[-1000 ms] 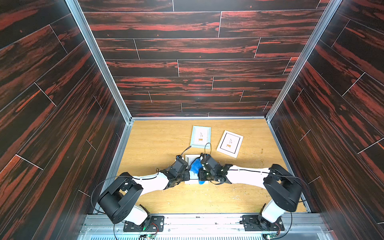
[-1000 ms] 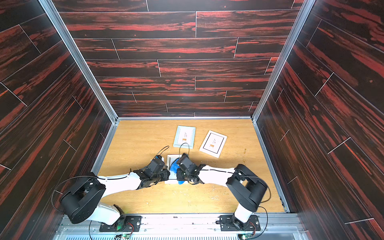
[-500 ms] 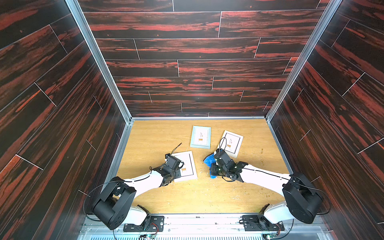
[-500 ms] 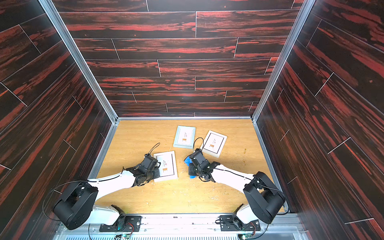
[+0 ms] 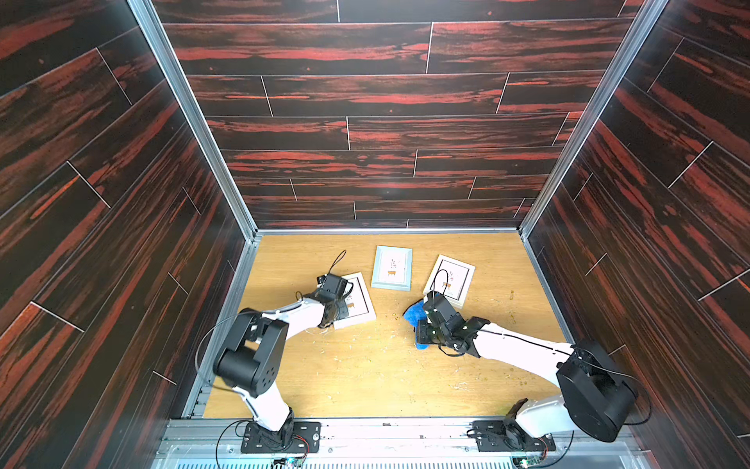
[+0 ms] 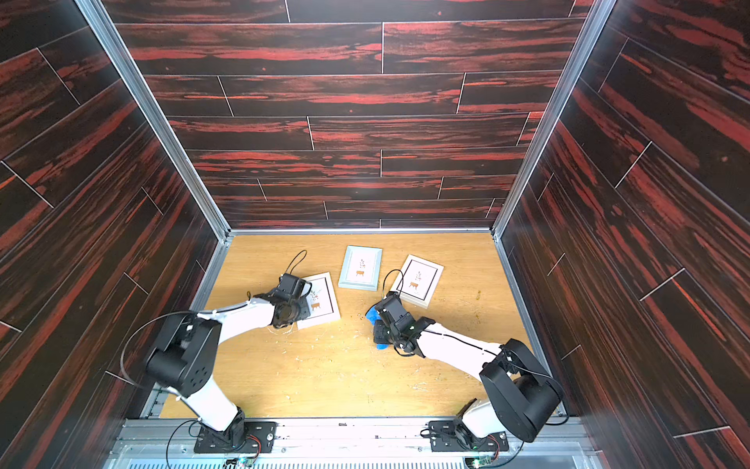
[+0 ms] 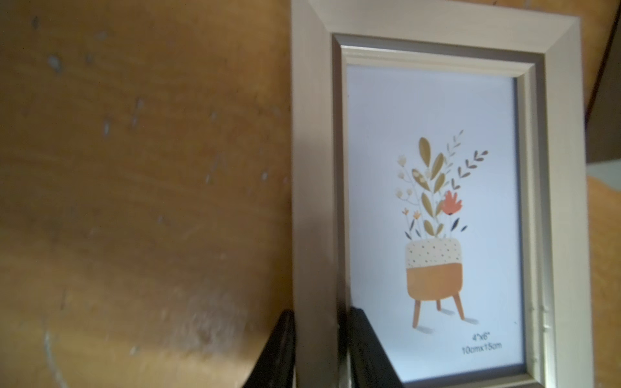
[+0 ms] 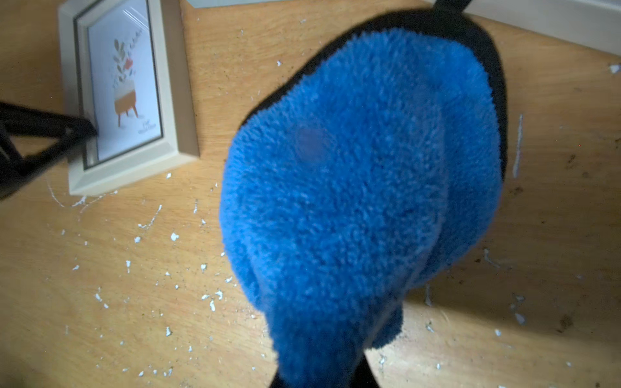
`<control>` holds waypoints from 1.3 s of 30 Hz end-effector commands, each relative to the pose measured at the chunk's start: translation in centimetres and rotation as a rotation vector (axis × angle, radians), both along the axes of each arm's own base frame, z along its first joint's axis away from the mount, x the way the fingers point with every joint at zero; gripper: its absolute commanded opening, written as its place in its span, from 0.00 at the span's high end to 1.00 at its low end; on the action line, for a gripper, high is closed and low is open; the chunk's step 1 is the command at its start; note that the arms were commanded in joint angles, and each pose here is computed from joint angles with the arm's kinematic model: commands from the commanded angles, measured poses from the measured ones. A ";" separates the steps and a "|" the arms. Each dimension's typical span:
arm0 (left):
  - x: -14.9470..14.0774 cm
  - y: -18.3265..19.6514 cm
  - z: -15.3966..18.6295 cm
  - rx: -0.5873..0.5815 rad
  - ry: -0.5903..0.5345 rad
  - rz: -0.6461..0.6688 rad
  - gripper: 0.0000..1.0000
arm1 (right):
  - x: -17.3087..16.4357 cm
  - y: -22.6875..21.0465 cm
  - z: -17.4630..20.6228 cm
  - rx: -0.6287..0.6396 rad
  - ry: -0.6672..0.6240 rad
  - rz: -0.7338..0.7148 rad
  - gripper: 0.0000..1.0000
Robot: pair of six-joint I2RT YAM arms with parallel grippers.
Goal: Wipe the picture frame with a cloth
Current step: Move the picture frame to the center of the board, then place the cleaning item at the center of the board.
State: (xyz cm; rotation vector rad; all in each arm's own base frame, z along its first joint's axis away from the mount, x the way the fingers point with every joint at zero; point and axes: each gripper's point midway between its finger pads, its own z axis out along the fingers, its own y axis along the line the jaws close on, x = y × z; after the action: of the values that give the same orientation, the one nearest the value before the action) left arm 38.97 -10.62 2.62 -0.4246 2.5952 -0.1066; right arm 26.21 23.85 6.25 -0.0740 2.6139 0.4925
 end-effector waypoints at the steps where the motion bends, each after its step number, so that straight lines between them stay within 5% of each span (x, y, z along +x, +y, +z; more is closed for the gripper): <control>1: 2.2 0.7 -0.7 0.062 0.040 -0.029 0.81 | -0.4 -0.2 0.0 0.006 0.004 0.009 1.00; 6: 6.8 -1.0 0.2 0.043 0.013 -0.080 0.81 | -0.5 -0.2 0.0 0.012 0.006 0.011 1.00; 10: 7.5 -1.6 0.9 0.033 0.016 -0.105 0.72 | -0.6 -0.3 0.0 0.012 0.006 0.012 1.00; 16: 6.1 -0.9 3.7 0.042 -0.009 -0.106 0.53 | -0.6 -0.2 0.1 0.007 0.002 0.026 1.00; 21: 2.3 1.1 6.6 0.052 -0.025 -0.024 0.48 | -0.7 0.4 1.1 0.027 -0.059 0.085 1.00; 26: -2.0 0.8 9.6 -0.091 -0.162 -0.023 0.44 | -1.3 2.1 2.8 0.082 -0.144 0.194 1.00; 39: -10.0 -12.9 13.8 -0.643 -0.433 -0.464 0.35 | -4.3 6.6 3.7 0.147 -0.199 0.357 1.00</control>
State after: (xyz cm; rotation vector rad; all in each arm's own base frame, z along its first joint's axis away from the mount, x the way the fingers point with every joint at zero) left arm 28.85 -20.82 11.53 -0.0515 2.3424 -0.8397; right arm 22.15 29.39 9.45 -0.4952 2.4088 0.7019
